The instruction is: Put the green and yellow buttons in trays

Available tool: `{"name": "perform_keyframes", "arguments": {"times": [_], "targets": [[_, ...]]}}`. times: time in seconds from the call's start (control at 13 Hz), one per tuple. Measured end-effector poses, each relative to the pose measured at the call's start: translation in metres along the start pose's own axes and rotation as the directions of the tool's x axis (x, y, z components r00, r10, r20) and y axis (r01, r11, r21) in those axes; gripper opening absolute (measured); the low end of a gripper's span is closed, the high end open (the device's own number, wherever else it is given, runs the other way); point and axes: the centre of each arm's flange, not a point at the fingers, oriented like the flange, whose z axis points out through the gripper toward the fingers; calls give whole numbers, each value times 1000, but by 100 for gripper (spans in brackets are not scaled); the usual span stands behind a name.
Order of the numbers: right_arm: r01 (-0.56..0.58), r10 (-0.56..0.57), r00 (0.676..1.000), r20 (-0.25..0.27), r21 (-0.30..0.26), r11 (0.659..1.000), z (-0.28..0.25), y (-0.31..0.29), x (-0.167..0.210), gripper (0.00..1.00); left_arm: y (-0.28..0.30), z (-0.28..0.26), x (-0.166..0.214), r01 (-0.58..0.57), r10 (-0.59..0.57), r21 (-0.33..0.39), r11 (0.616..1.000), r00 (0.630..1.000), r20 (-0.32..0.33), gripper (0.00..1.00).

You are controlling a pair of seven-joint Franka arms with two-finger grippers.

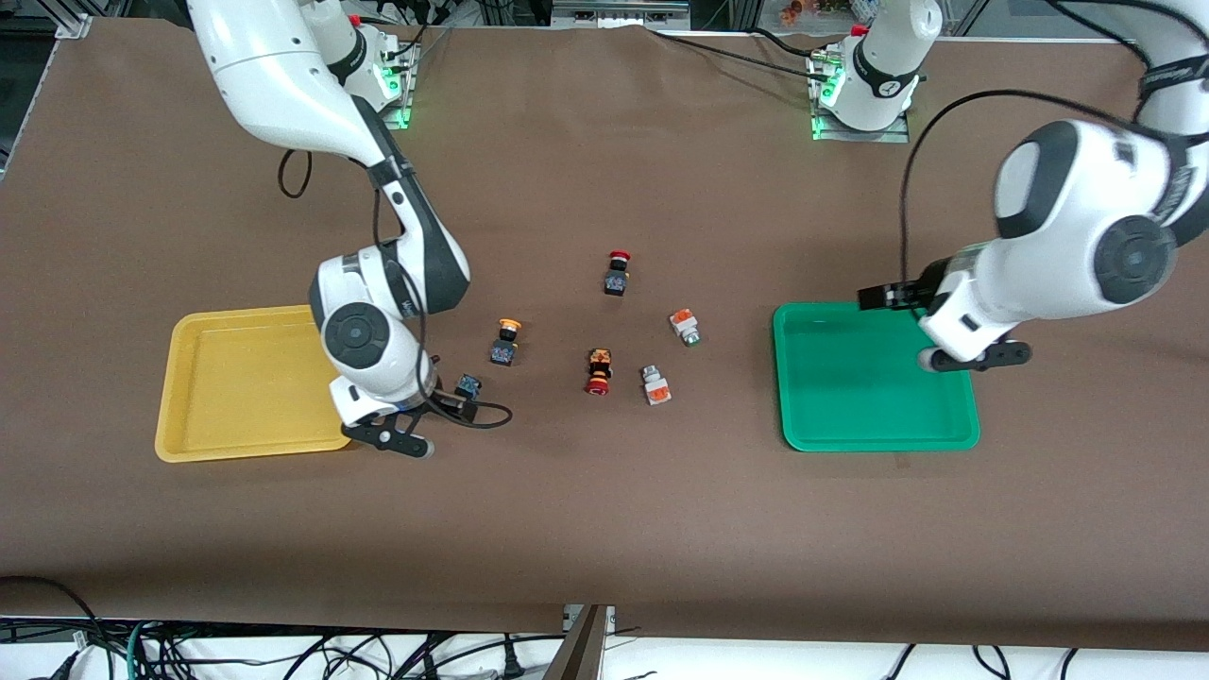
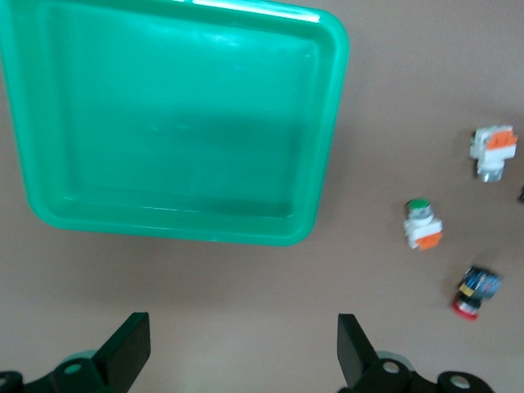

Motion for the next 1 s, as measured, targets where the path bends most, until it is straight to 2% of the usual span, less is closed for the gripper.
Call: {"name": "perform_keyframes", "arguments": {"times": [0.15, 0.38, 0.62, 0.69, 1.0], "targets": [[-25, 25, 1000, 1, -3, 1000, 18, -7, -7, 100, 55, 44, -11, 89, -89, 1, 996, 995, -34, 100], [-61, 61, 998, 4, -8, 998, 31, -11, -12, 100, 128, 136, -51, 209, -210, -24, 978, 973, -100, 100], [-109, 109, 994, 12, 3, 994, 35, -20, -20, 97, 174, 203, -80, 297, -301, -54, 953, 946, -120, 100], [-119, 119, 993, 23, 9, 993, 37, -22, -23, 90, 180, 217, -80, 308, -314, -61, 949, 942, -121, 100], [-127, 127, 991, 32, 9, 992, 40, -21, -24, 46, 179, 223, -59, 327, -338, -93, 940, 931, -141, 100]]}}
